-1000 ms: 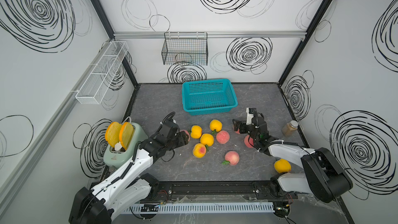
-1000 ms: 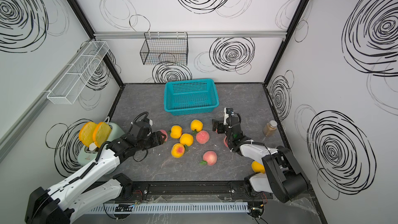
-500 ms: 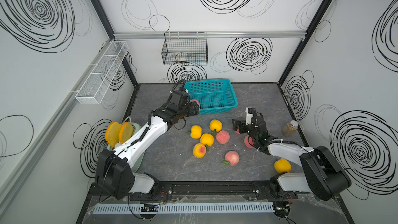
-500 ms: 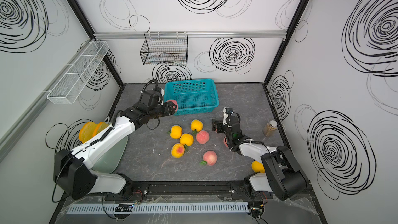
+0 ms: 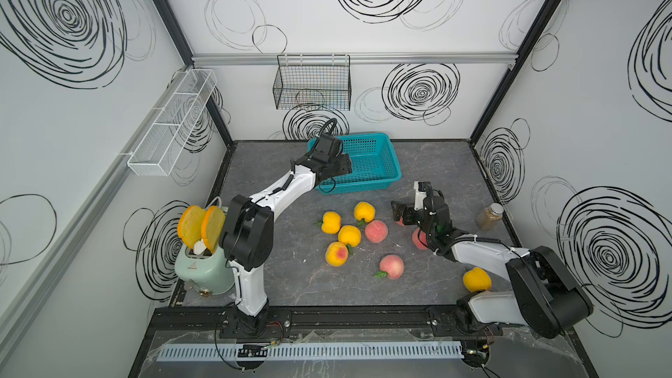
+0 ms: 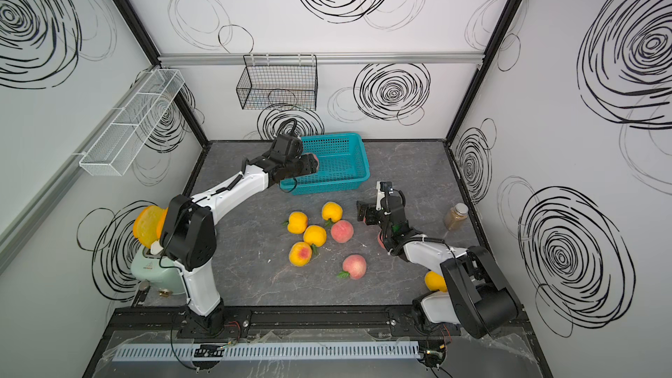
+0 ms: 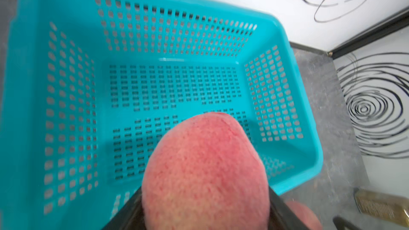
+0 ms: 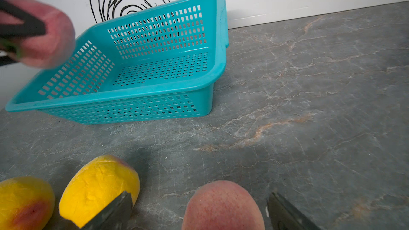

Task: Put the peaches into the basket
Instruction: Place the peach in the basket.

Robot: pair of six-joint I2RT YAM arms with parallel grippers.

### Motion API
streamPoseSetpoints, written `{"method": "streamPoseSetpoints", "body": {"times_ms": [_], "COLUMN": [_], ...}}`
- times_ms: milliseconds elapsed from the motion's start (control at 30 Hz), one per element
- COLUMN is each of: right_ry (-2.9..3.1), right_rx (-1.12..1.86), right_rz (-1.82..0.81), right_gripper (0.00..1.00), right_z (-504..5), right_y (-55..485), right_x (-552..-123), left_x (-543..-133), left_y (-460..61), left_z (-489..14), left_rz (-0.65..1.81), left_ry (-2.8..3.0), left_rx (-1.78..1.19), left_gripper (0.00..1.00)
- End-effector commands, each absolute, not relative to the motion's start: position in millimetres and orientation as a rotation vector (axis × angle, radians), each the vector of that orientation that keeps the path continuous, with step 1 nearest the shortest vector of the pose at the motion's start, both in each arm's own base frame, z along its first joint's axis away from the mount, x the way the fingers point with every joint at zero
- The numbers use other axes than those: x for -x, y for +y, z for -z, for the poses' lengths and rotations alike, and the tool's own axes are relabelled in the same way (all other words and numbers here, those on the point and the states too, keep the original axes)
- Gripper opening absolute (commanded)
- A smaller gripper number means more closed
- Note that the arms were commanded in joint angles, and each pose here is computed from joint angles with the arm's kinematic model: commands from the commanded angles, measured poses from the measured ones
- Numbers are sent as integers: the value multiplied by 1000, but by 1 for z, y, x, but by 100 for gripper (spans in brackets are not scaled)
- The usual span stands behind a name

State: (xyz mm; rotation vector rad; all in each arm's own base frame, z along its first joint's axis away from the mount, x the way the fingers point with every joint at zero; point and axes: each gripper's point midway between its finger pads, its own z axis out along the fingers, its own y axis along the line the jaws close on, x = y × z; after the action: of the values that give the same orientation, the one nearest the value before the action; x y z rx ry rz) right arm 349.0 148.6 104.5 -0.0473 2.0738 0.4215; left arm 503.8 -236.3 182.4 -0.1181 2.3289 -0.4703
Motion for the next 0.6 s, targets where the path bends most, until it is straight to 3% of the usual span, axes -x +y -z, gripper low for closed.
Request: {"method": "streamPoseSetpoints", "body": {"times_ms": [0, 567], "right_ry": [2050, 2072], "right_rx": [45, 74], "right_rz": [-446, -446], "right_gripper": [99, 99], "right_z": [-114, -112], "right_y": [155, 160], "right_x": [-355, -355], "left_x": [-534, -581], "left_y": [-215, -186], "left_z": [-190, -132], "left_rz": [287, -258], "left_ry": [2300, 2234], "left_rx": [110, 2], "left_gripper": [54, 56]}}
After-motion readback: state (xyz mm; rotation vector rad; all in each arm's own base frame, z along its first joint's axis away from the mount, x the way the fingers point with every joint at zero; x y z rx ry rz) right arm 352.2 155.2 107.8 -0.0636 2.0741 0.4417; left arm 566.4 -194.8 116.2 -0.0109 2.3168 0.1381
